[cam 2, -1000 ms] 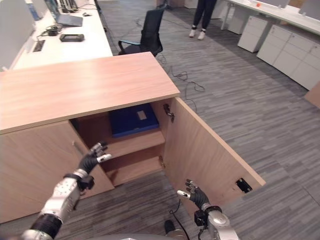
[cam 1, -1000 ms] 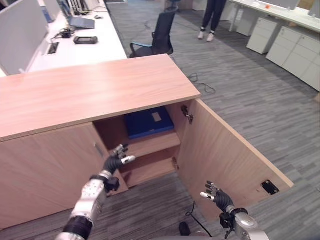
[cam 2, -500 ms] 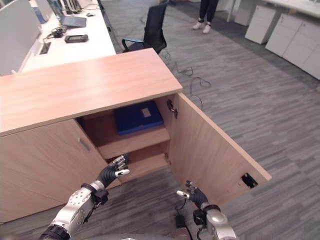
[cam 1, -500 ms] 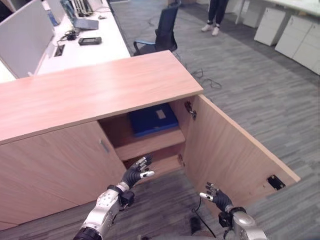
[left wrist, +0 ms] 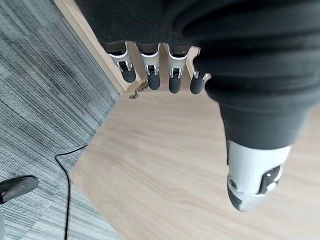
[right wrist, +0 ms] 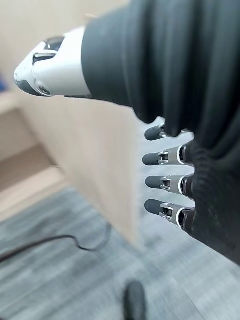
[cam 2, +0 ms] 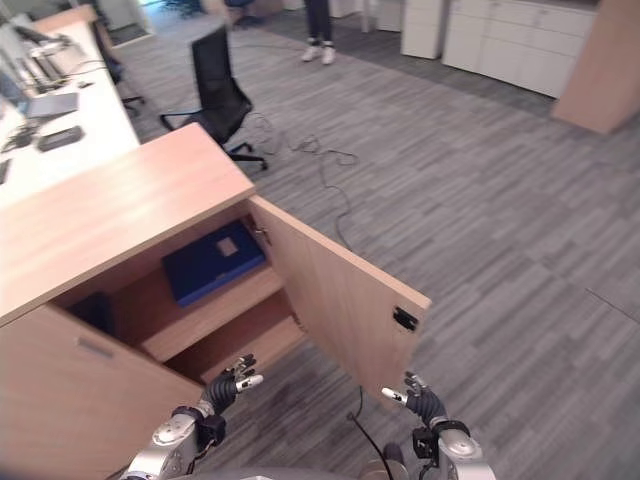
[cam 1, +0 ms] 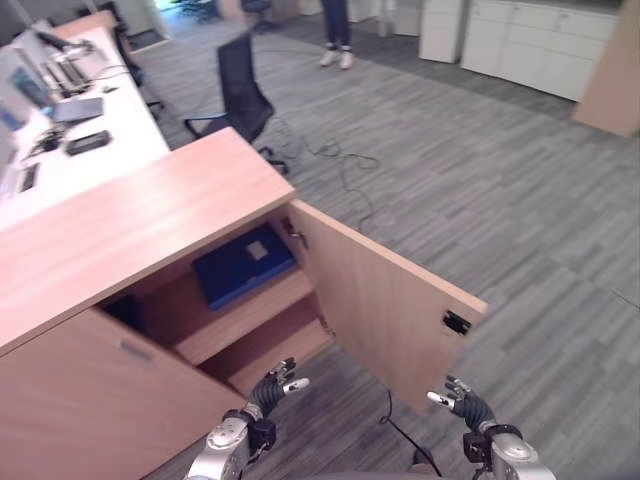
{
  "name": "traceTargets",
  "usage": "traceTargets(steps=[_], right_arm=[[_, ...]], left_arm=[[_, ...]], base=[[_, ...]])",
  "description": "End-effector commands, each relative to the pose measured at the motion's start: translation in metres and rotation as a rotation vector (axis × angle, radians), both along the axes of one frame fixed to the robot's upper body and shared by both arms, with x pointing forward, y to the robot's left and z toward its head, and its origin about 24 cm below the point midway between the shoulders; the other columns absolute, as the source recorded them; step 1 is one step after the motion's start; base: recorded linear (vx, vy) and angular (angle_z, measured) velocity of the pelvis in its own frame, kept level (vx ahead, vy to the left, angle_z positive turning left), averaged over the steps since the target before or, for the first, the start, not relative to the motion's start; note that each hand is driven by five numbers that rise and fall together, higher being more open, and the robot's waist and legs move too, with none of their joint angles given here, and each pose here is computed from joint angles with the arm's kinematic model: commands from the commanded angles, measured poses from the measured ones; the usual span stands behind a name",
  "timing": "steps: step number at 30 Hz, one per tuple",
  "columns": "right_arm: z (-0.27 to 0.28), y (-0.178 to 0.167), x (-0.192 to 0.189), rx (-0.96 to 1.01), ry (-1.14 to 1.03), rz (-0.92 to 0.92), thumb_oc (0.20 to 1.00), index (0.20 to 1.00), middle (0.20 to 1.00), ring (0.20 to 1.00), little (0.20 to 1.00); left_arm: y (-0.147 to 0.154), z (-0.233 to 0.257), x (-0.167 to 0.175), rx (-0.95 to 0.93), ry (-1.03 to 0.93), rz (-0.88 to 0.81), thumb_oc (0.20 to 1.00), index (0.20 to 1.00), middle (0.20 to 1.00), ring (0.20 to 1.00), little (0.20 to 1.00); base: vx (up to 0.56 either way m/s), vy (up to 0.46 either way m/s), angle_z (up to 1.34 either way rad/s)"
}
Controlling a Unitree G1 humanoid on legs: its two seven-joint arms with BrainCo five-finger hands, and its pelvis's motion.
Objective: Put the empty folder in the office cabinet
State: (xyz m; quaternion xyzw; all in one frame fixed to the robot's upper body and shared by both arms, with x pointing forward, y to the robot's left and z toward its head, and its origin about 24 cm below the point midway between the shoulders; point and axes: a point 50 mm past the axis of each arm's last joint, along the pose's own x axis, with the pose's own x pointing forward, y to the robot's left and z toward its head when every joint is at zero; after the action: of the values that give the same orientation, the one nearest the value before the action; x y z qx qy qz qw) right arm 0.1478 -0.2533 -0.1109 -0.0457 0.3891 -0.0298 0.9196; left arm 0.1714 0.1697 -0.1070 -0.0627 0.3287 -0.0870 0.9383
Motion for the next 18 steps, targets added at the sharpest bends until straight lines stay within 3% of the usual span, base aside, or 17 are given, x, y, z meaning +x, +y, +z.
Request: traceTargets(steps=[1,15,18], right_arm=[[0.009,0.012,0.025,0.069,-0.122,-0.047,1.0,1.0,1.0,1.0,1.0],[0.003,-0.032,0.011,-0.022,-0.023,-0.203,1.0,1.0,1.0,1.0,1.0],[0.006,-0.04,0.01,-0.027,-0.039,-0.239,1.0,1.0,1.0,1.0,1.0]], left_arm=[[0.019,0.01,0.015,0.079,-0.08,0.024,1.0,1.0,1.0,1.0,1.0],[0.016,0.012,0.024,0.074,-0.107,0.062,1.0,1.0,1.0,1.0,1.0],[0.017,0.011,0.023,0.09,-0.102,0.045,1.0,1.0,1.0,1.0,1.0]], base=[[0.01,-0.22,-0.48],[0.02,-0.024,-0.5],[0.04,0.105,0.3]])
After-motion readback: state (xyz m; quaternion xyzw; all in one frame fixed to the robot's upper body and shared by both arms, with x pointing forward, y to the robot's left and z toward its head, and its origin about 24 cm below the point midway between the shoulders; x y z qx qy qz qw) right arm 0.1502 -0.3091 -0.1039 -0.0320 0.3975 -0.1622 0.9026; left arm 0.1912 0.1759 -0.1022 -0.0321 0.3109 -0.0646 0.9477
